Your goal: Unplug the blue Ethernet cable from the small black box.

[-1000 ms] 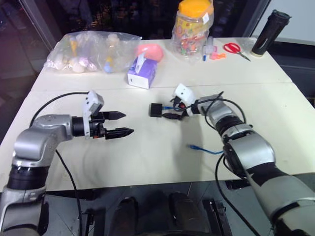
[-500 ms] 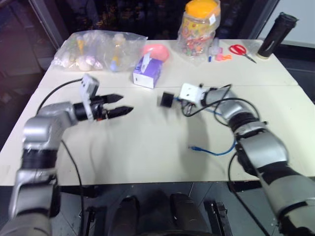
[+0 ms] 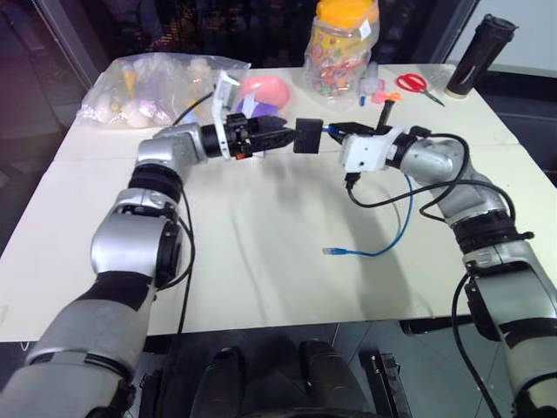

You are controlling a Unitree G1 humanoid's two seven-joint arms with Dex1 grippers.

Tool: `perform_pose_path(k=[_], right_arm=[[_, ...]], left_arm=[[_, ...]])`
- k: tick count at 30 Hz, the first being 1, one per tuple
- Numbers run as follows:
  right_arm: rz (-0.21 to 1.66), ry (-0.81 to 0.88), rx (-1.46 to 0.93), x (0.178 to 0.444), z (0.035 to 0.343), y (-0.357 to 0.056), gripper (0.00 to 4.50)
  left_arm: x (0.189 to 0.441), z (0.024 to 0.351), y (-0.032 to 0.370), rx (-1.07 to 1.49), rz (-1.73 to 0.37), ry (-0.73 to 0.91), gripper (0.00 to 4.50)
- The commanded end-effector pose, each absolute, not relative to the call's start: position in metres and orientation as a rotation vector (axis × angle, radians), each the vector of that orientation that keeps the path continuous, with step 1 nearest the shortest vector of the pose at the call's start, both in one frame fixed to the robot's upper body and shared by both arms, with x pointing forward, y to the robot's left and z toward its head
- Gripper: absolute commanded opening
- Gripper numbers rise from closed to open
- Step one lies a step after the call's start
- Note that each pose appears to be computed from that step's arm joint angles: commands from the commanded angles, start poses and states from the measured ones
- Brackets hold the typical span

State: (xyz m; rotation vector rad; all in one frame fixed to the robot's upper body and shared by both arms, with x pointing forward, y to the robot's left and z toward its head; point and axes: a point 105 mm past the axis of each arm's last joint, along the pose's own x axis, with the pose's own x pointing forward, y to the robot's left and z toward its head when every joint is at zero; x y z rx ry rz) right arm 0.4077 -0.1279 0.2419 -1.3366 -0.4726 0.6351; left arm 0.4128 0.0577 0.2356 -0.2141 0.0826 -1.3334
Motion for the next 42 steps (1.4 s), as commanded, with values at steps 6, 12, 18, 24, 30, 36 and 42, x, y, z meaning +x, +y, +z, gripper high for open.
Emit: perform_pose_path(k=[6, 12, 18, 24, 30, 36, 42], right_arm=[[0.596, -0.539, -1.318, 0.392, 0.260, -0.119, 0.00], [0.595, -0.542, -1.307, 0.386, 0.262, -0.114, 0.00], [0.591, -0.530, -1.297, 0.383, 0.260, -0.114, 0.00], [0.452, -0.463, -1.219, 0.378, 0.266, -0.146, 2.27], [0.376, -0.359, -0.277, 0.337, 0.261, -0.176, 2.68], [0.662, -0.288, 0.567, 0.286, 0.244, -0.131, 2.68], [0.658, -0.278, 0.727, 0.293, 0.247, -0.125, 2.68]], left_arm=[[0.417, 0.257, 0.035, -0.214, -1.318, -0.004, 3.96], [0.415, 0.254, 0.034, -0.212, -1.344, 0.008, 1.64], [0.416, 0.250, 0.036, -0.194, -1.325, 0.016, 0.50], [0.417, 0.246, 0.041, -0.265, -1.315, 0.015, 0.50], [0.414, 0.254, 0.050, -0.444, -1.343, -0.004, 0.50], [0.398, 0.266, 0.049, -0.612, -1.497, -0.013, 0.50], [0.377, 0.265, 0.038, -0.654, -1.675, 0.042, 0.50]])
